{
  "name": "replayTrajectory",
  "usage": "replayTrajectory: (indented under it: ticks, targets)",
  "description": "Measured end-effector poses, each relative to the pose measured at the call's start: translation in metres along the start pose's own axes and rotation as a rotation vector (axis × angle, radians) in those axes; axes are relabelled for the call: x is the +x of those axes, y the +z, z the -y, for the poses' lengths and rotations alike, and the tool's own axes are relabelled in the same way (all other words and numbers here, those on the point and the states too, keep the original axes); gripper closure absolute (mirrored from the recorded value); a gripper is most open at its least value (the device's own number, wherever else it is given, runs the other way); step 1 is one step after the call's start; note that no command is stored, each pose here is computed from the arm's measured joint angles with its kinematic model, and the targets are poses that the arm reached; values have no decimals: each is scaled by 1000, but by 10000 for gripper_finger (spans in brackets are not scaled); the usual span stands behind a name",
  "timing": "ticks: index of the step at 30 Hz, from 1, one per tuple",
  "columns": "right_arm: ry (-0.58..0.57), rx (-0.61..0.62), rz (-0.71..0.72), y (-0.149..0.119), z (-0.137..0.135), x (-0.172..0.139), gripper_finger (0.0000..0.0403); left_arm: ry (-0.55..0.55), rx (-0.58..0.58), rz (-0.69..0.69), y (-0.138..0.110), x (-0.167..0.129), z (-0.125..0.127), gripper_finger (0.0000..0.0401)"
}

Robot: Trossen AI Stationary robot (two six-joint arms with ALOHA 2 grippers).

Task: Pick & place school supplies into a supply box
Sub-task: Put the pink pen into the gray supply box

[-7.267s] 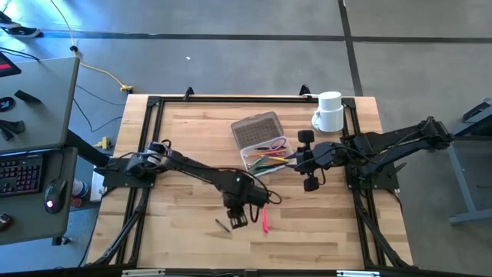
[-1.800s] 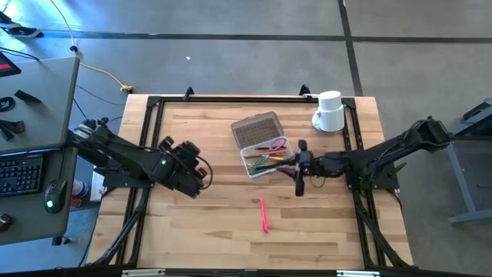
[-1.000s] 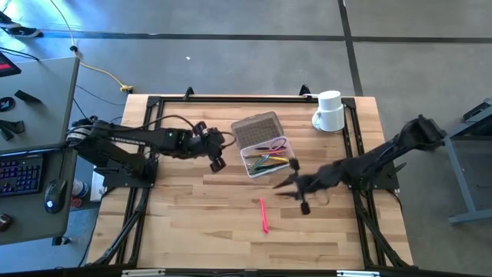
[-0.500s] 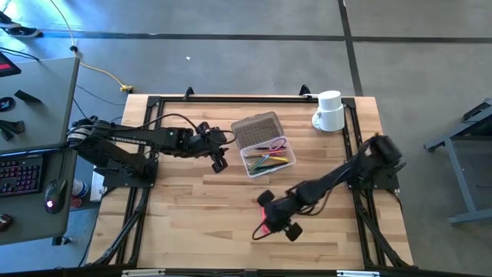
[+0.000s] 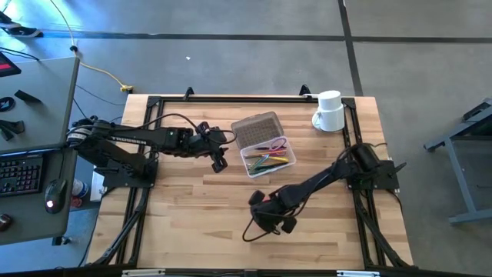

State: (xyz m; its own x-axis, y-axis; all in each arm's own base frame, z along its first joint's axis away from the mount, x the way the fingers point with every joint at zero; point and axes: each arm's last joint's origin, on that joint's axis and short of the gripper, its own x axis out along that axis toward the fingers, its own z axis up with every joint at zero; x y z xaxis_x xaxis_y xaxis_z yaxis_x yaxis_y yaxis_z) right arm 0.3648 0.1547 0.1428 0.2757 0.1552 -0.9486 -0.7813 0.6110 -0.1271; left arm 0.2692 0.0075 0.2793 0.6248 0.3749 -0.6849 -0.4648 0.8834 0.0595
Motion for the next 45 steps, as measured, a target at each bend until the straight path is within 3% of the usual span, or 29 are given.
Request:
replayTrajectory:
  ticks: [6, 12, 19, 22, 26, 30, 33, 36, 39, 45]
  targets:
    - [-39, -55, -15, -9, 1, 7, 315, 0, -4, 0, 0, 0, 0, 251]
    - [-30, 70, -5, -22, 5, 14, 319, -39, -30, -12, 0, 0, 1, 251]
    - [-21, 193, -38, -28, 4, 16, 383, -62, -31, -21, -1, 0, 2, 251]
    - [-45, 210, -25, -26, 4, 12, 391, -62, -31, -20, 0, 0, 2, 251]
    - [-152, 200, -36, -19, 1, -1, 377, -64, -33, -14, 0, 0, 2, 251]
    - [-405, 211, -80, -19, 7, -37, 389, -64, -33, -15, 0, 0, 2, 251]
    - [-560, 243, -145, -28, 15, -63, 396, -63, -33, -14, 0, 0, 2, 251]
    - [-640, 322, -142, -42, 36, -81, 389, -63, -34, -13, 0, 0, 2, 251]
    - [-605, 463, -96, -63, 63, -88, 370, -62, -33, -13, 0, 0, 2, 251]
    - [-431, 667, 52, -123, 95, -66, 355, -61, -31, -12, 0, 0, 2, 251]
